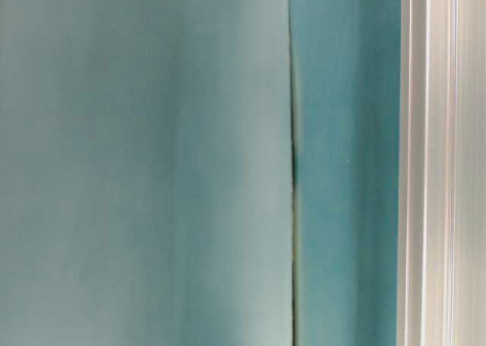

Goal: Lift the metal rail with both hands and move it towards you.
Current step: 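Move both grippers inward toward the two ends of the silver rail, then lower both grippers over the rail ends and close them on it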

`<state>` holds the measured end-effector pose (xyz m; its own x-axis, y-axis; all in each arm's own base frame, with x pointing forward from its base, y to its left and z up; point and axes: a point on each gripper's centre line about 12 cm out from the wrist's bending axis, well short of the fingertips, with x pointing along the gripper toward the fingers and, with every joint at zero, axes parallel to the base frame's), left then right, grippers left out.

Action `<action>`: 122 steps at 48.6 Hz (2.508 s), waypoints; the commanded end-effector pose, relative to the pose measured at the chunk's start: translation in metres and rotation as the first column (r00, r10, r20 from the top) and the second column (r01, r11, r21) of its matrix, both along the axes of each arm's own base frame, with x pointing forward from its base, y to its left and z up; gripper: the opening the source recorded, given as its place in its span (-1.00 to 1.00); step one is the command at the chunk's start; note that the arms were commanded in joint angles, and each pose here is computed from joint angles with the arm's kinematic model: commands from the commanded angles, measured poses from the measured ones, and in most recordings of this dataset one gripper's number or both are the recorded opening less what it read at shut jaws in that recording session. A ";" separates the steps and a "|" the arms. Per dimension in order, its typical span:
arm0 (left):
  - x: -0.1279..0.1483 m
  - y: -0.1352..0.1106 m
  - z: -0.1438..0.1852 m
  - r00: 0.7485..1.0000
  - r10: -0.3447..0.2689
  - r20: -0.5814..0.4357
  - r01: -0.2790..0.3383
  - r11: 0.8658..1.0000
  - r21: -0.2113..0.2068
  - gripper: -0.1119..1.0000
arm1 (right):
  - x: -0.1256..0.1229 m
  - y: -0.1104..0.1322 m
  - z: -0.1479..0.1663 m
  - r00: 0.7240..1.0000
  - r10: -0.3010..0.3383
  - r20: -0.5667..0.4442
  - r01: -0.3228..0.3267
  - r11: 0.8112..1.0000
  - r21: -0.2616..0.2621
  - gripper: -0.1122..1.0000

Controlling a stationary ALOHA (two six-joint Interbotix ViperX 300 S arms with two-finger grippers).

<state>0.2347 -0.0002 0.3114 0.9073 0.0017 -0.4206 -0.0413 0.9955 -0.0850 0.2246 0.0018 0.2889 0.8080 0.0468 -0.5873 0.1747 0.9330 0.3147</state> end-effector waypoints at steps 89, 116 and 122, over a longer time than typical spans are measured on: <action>0.065 -0.011 -0.080 0.755 -0.033 -0.654 0.069 0.997 0.031 -0.16 | 0.077 0.022 -0.094 0.810 0.229 -0.539 -0.332 0.938 -0.100 0.96; 0.069 -0.014 -0.117 0.757 -0.039 -0.652 0.075 0.997 0.027 0.98 | 0.076 0.021 -0.110 0.794 0.222 -0.566 -0.330 0.939 -0.095 0.99; 0.072 -0.018 -0.117 0.766 -0.045 -0.641 0.077 0.997 0.022 0.98 | 0.078 0.021 -0.114 0.795 0.219 -0.566 -0.325 0.941 -0.093 0.99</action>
